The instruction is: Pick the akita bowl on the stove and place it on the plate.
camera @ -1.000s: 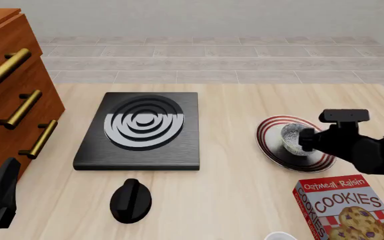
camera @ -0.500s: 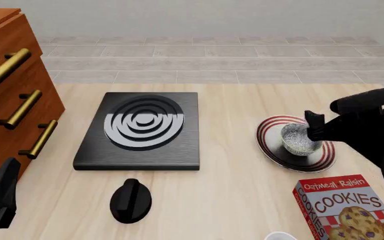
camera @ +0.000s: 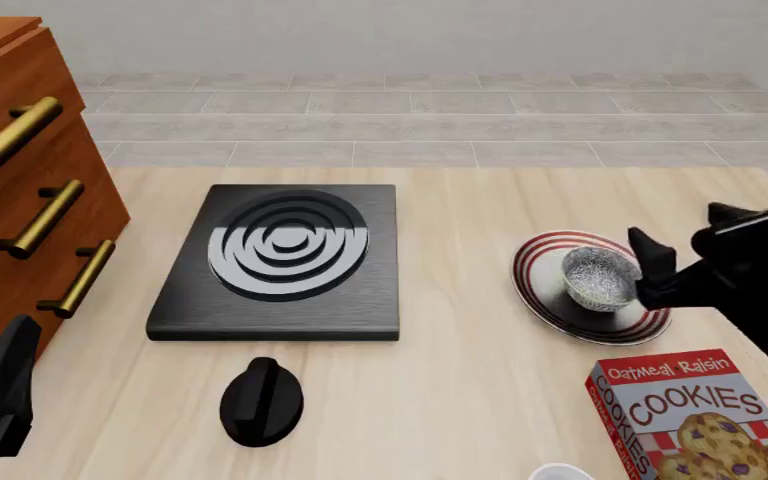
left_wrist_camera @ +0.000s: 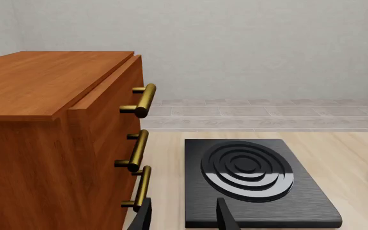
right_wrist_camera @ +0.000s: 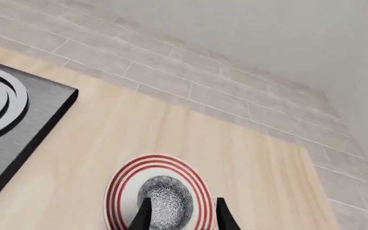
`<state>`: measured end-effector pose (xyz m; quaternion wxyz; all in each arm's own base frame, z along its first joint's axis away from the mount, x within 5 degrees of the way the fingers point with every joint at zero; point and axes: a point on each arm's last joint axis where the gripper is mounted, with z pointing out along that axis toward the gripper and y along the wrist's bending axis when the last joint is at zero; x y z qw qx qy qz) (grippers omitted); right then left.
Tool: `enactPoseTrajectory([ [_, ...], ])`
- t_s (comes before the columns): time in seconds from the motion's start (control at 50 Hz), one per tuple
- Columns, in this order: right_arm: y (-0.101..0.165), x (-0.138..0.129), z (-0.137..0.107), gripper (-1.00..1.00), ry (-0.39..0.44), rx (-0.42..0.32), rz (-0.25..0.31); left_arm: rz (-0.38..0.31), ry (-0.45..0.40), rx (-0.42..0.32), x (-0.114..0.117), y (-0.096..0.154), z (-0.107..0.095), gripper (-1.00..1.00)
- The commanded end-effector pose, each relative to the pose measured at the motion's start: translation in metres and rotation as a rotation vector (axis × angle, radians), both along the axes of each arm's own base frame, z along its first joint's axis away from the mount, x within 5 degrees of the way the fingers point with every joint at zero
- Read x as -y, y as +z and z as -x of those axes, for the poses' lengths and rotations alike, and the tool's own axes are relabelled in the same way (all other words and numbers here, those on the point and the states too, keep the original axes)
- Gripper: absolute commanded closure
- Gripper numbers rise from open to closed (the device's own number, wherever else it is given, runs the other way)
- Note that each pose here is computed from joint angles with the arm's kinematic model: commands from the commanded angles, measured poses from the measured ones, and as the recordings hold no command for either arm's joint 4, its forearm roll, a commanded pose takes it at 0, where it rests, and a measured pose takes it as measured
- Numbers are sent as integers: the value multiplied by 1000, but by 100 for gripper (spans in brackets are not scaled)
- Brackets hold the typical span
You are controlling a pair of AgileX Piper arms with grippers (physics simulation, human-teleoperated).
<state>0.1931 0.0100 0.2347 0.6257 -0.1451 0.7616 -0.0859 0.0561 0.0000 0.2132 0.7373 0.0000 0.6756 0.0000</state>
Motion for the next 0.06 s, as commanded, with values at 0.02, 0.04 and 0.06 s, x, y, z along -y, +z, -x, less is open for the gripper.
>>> enactPoseTrajectory([
  [0.02,-8,3,26,-100,-2,88,34,0,0,0,0,0,0,-100],
  [0.04,-3,5,30,-100,-19,108,5,0,0,0,0,0,0,-100],
  [0.06,-2,6,34,-100,-25,130,9,0,0,0,0,0,0,-100],
])
